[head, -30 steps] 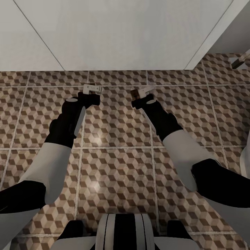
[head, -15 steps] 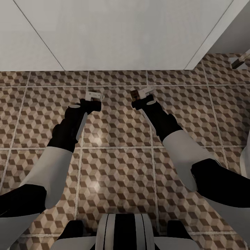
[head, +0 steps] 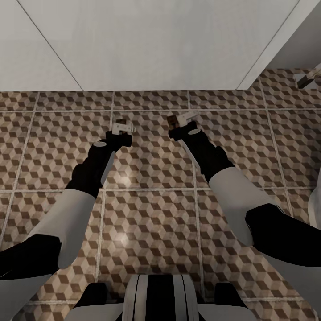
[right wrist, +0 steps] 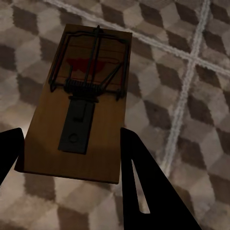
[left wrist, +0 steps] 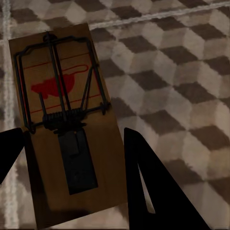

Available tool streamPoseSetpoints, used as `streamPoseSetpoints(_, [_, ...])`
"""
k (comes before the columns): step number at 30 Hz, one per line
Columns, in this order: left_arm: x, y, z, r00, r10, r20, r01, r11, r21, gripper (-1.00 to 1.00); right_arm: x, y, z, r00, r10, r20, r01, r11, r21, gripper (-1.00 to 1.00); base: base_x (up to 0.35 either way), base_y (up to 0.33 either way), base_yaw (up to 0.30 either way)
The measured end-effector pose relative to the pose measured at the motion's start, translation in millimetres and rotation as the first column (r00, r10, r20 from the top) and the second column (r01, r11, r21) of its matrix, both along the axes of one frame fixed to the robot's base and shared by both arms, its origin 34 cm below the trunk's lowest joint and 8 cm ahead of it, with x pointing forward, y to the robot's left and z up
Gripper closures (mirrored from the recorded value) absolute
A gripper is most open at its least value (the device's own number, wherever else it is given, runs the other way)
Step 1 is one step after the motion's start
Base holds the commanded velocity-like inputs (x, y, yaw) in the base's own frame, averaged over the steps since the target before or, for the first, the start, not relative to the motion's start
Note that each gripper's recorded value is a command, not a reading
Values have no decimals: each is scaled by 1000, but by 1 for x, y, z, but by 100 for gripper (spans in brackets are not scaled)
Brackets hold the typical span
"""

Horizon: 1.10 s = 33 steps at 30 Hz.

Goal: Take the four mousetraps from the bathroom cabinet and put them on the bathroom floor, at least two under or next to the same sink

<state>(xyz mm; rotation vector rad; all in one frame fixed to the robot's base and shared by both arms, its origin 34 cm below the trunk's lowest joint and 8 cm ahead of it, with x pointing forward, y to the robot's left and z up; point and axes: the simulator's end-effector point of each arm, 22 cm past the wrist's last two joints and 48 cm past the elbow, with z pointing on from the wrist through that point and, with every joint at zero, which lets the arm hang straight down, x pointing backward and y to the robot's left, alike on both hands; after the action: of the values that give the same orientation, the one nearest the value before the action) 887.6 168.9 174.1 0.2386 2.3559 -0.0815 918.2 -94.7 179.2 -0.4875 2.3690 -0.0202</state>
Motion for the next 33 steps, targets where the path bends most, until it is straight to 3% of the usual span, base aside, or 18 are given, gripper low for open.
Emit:
streamPoseSetpoints(20, [-5, -8, -13, 1000, -11, 27, 12, 1000, -16, 100, 3, 2, 4, 1000, 4, 18, -4, 1000, 8, 100, 0, 0, 0])
streamPoseSetpoints(33, [-11, -13, -28, 995, -24, 93, 27, 999, -33, 100, 2, 2, 2, 1000, 5, 15, -5, 1000, 7, 100, 0, 0, 0])
